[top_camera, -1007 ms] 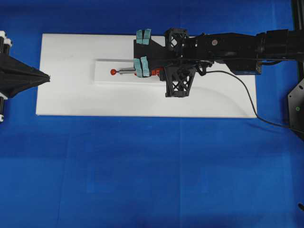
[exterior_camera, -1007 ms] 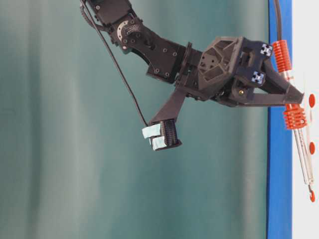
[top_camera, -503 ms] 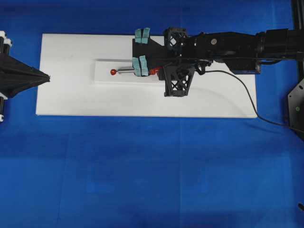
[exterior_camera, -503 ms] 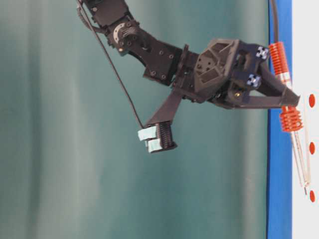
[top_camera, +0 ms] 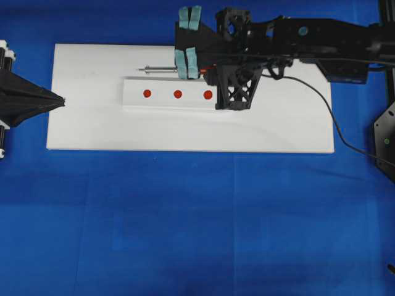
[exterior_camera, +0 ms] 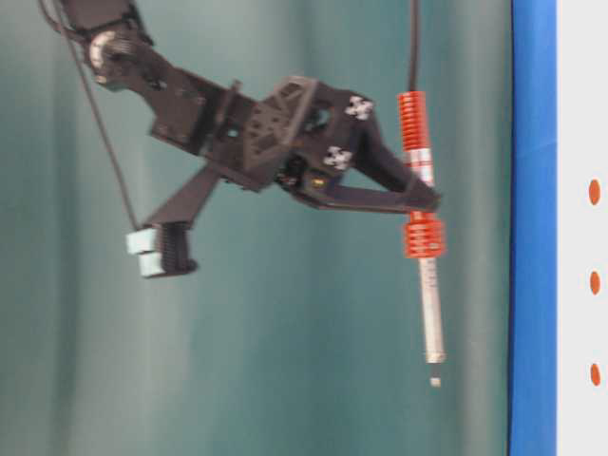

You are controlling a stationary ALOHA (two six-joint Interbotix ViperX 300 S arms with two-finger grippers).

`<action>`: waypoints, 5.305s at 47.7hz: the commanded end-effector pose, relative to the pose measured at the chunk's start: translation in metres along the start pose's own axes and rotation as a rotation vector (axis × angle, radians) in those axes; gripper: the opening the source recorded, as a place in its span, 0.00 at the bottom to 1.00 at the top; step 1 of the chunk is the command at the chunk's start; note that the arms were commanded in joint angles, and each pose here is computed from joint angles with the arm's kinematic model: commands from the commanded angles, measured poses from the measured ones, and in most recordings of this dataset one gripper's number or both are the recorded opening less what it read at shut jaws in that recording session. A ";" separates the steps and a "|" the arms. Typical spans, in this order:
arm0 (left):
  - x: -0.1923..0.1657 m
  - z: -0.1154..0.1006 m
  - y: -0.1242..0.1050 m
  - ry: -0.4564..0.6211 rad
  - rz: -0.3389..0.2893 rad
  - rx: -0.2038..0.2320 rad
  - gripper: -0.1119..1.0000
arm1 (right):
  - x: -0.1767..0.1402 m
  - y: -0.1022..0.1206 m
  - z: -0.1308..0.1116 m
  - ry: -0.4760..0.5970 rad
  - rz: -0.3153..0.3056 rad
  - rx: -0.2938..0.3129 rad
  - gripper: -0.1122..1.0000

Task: Touch the tip of the soldering iron to the mark.
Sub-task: 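Raise the iron tip off the strip, then lower the iron tip onto the middle red dot, then raise the iron and shift it rightward above the strip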

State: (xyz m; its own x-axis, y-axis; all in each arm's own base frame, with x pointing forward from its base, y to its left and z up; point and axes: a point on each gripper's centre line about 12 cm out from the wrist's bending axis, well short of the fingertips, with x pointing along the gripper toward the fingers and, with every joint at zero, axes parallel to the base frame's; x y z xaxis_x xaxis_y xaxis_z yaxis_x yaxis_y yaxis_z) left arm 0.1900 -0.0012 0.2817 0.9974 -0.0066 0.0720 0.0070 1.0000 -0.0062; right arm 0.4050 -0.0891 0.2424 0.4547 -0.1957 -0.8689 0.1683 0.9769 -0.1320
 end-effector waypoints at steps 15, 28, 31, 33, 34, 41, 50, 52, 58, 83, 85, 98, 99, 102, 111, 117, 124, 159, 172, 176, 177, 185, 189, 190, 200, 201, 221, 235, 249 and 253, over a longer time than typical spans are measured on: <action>0.001 0.004 0.000 -0.014 0.001 -0.001 0.10 | -0.022 -0.003 0.010 -0.052 -0.011 0.004 0.16; 0.001 0.005 0.000 -0.020 0.001 -0.001 0.10 | -0.027 -0.003 -0.010 -0.018 -0.010 0.006 0.16; 0.001 0.006 0.000 -0.021 0.001 -0.001 0.10 | -0.028 -0.002 -0.015 -0.012 -0.009 0.006 0.16; 0.001 0.005 0.000 -0.020 0.001 -0.001 0.10 | -0.030 -0.002 -0.020 -0.008 -0.009 0.005 0.16; 0.001 0.005 0.000 -0.020 0.001 -0.003 0.10 | -0.030 -0.002 -0.022 -0.006 -0.009 0.005 0.16; 0.001 0.005 0.000 -0.017 0.001 -0.003 0.10 | -0.034 -0.001 -0.037 0.007 -0.007 0.008 0.16; 0.001 0.005 0.000 -0.018 0.001 -0.003 0.10 | -0.039 -0.001 -0.051 0.018 -0.006 0.008 0.16; 0.001 0.005 0.000 -0.018 0.001 -0.003 0.10 | -0.040 -0.001 -0.052 0.018 -0.004 0.009 0.16; 0.001 0.005 0.000 -0.018 0.001 -0.003 0.10 | -0.040 -0.001 -0.052 0.017 -0.004 0.009 0.16; 0.000 0.006 0.000 -0.021 0.001 -0.001 0.10 | -0.039 -0.001 -0.052 0.015 -0.005 0.008 0.16; 0.000 0.006 0.000 -0.021 0.001 -0.001 0.10 | -0.040 -0.001 -0.051 0.014 -0.004 0.009 0.16; 0.000 0.007 0.000 -0.026 0.001 -0.001 0.10 | -0.039 0.000 -0.051 0.014 -0.004 0.009 0.16; 0.000 0.007 0.000 -0.026 0.001 -0.001 0.10 | -0.039 0.000 -0.051 0.014 -0.004 0.009 0.16; 0.000 0.007 0.000 -0.028 0.001 -0.001 0.10 | -0.039 0.000 -0.051 0.014 -0.004 0.009 0.16; 0.000 0.007 0.000 -0.029 0.001 -0.001 0.10 | -0.033 0.001 -0.052 0.027 -0.001 0.009 0.16; 0.000 0.007 0.000 -0.028 0.001 -0.001 0.10 | -0.025 0.004 -0.052 0.034 0.007 0.006 0.16; 0.000 0.007 0.000 -0.028 0.001 -0.001 0.10 | -0.012 0.007 -0.053 0.054 0.016 0.006 0.16; 0.000 0.005 0.000 -0.021 0.001 -0.003 0.10 | 0.043 0.012 -0.063 0.135 0.027 -0.002 0.16; 0.000 0.006 0.000 -0.023 0.001 -0.001 0.10 | 0.044 0.012 -0.064 0.138 0.027 -0.003 0.16; 0.000 0.005 0.000 -0.021 0.001 -0.001 0.10 | 0.044 0.011 -0.064 0.137 0.026 -0.001 0.16; 0.000 0.005 0.000 -0.021 0.001 -0.001 0.10 | 0.044 0.011 -0.064 0.138 0.026 -0.001 0.16; 0.000 0.006 0.000 -0.025 0.001 -0.001 0.10 | 0.044 0.012 -0.064 0.137 0.027 -0.003 0.16; 0.000 0.006 0.000 -0.025 0.001 -0.001 0.10 | 0.044 0.011 -0.064 0.140 0.027 -0.001 0.16; 0.000 0.006 0.000 -0.025 0.001 -0.001 0.10 | 0.044 0.011 -0.064 0.138 0.027 -0.001 0.16; 0.000 0.007 0.000 -0.026 0.001 -0.001 0.10 | 0.044 0.012 -0.064 0.137 0.027 -0.003 0.16; 0.000 0.006 0.000 -0.026 0.001 -0.001 0.10 | 0.044 0.011 -0.064 0.138 0.027 -0.003 0.16; 0.000 0.007 0.000 -0.028 0.001 -0.001 0.10 | 0.044 0.011 -0.064 0.137 0.026 -0.001 0.16; 0.000 0.007 0.000 -0.029 0.001 -0.001 0.10 | 0.043 0.011 -0.063 0.135 0.026 -0.001 0.16; 0.000 0.007 0.000 -0.031 0.001 -0.003 0.10 | 0.015 0.007 -0.046 0.079 0.017 0.004 0.16; 0.000 0.007 0.000 -0.031 0.001 -0.001 0.10 | 0.001 0.004 -0.040 0.061 0.012 0.006 0.16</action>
State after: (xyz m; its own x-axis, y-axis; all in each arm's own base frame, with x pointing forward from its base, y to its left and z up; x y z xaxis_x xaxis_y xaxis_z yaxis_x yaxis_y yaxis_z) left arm 0.1886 -0.0012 0.2836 0.9965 -0.0066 0.0827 0.0075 0.9999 -0.0107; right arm 0.3692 -0.0811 0.1891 0.3358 -0.1624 -0.9278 0.1597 0.9806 -0.1138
